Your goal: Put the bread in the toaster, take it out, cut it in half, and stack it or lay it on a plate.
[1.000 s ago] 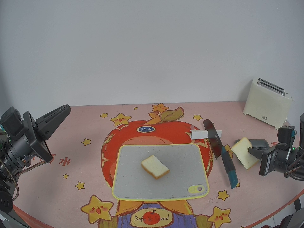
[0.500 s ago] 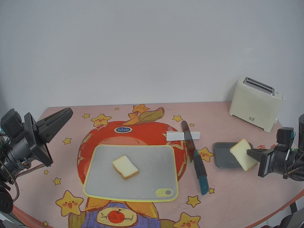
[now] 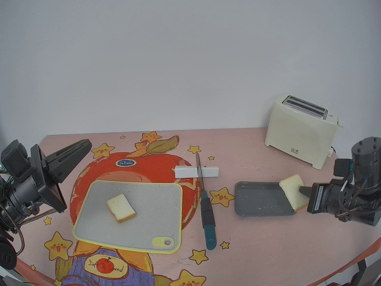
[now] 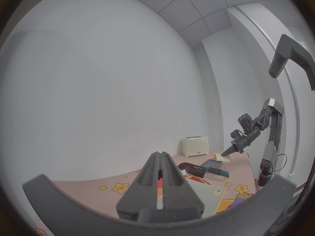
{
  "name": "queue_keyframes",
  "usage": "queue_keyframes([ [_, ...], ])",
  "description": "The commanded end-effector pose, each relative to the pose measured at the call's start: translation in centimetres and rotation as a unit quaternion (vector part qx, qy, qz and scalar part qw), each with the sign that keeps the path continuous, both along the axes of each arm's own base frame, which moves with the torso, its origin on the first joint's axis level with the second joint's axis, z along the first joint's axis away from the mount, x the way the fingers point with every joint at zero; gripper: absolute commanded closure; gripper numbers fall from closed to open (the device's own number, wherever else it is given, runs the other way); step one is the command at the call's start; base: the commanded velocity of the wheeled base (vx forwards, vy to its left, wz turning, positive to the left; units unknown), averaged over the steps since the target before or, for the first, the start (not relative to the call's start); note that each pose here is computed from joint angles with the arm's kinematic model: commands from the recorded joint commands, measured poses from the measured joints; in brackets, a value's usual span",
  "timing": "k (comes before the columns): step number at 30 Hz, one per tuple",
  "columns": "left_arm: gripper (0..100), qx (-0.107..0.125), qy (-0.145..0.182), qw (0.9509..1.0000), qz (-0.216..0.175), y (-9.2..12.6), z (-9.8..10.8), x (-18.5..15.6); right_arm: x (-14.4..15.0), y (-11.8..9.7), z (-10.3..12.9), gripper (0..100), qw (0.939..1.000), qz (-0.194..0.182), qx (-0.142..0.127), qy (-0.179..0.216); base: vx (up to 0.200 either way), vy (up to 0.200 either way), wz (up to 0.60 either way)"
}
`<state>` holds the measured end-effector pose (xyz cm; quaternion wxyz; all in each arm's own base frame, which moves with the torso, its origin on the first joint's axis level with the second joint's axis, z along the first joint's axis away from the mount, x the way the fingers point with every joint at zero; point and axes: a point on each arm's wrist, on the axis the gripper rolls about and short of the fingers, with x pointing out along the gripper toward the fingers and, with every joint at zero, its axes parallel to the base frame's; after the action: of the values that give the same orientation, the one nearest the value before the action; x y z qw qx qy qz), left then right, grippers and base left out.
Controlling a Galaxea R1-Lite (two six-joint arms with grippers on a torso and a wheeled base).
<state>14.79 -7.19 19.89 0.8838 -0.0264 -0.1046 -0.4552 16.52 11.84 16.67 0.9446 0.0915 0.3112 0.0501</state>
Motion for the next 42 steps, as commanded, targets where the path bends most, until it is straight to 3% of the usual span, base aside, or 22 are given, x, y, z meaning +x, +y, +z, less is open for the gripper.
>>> queue_keyframes([
  [1,100,0.000,0.000,1.0000,-0.001,0.0,0.0,-0.1,1.5,1.4,-2.0,100,0.9991,-0.009,-0.025,0.033,0.000,0.000,0.00],
  [9,100,0.000,0.001,1.0000,-0.001,0.0,-0.1,-0.1,2.0,1.9,-1.5,100,0.9995,-0.011,-0.013,0.028,0.000,0.000,0.00],
  [17,100,0.001,0.002,1.0000,-0.001,0.0,-0.1,-0.1,2.7,2.8,-3.0,100,0.9983,-0.019,-0.009,0.054,0.000,0.000,0.00],
  [25,100,0.003,0.003,1.0000,-0.001,0.0,-0.2,-0.1,3.6,3.5,-3.4,100,0.9991,-0.020,0.004,0.038,0.000,0.000,0.00],
  [34,100,0.006,0.009,0.9999,-0.010,-0.2,-0.5,-0.4,4.3,3.9,-4.5,100,0.9982,-0.029,-0.004,0.053,0.000,0.000,0.00],
  [38,100,0.006,0.009,0.9999,-0.010,-0.2,-0.6,-0.3,4.6,4.2,-4.4,100,0.9974,-0.044,0.016,0.054,0.000,0.000,0.00],
  [42,100,0.006,0.010,0.9999,-0.010,-0.2,-0.6,-0.3,4.9,4.3,-4.7,100,0.9969,-0.050,0.018,0.058,0.000,0.000,0.00],
])
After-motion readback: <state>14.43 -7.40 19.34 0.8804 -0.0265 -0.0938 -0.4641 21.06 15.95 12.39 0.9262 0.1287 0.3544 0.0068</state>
